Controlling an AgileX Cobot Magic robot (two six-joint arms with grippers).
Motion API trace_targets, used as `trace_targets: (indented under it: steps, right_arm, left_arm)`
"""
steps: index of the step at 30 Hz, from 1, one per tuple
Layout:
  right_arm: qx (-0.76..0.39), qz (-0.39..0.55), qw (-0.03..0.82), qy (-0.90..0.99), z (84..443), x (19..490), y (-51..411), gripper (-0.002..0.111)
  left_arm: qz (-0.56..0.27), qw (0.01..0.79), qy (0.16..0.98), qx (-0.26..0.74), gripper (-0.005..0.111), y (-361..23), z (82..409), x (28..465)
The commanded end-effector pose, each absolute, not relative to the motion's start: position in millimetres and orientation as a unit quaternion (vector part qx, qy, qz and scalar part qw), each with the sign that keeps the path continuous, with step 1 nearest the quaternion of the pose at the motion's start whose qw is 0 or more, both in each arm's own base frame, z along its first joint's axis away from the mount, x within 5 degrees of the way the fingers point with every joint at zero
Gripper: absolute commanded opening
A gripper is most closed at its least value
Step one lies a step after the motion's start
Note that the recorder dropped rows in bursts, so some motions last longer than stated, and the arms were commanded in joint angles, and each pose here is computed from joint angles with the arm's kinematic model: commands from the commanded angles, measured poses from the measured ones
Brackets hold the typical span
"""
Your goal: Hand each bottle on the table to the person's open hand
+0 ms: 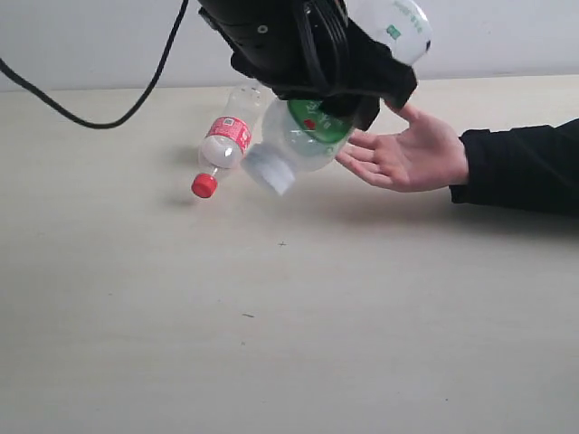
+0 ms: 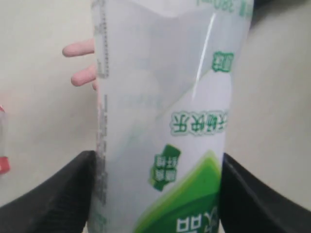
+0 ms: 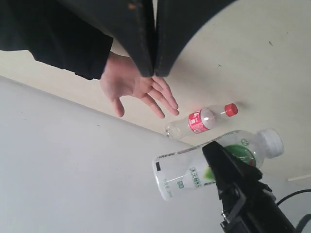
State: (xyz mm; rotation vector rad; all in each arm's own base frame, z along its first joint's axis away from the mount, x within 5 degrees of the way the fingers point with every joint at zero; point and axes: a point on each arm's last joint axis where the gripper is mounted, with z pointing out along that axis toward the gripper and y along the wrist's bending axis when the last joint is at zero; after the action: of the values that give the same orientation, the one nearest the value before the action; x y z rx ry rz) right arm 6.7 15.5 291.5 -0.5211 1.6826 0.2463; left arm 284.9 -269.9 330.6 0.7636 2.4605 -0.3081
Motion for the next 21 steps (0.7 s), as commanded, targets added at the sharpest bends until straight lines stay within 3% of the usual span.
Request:
trace_targets:
  steps: [1, 9, 21]
  right_arm:
    - [-0.224, 0.108, 0.632, 0.734, 291, 7, 16, 0.000]
    - [-0.224, 0.108, 0.632, 0.734, 291, 7, 16, 0.000]
    - [-0.224, 0.108, 0.632, 0.734, 291, 7, 16, 0.000]
  left_arm:
    - [-0.155, 0.265, 0.942, 0.133, 0.000, -280, 319, 297]
    - [-0.268, 0.300, 0.915, 0.013, 0.000, -324, 287, 319]
    - [-0.139, 0.303, 0.942, -0.031, 0.000, -352, 237, 362]
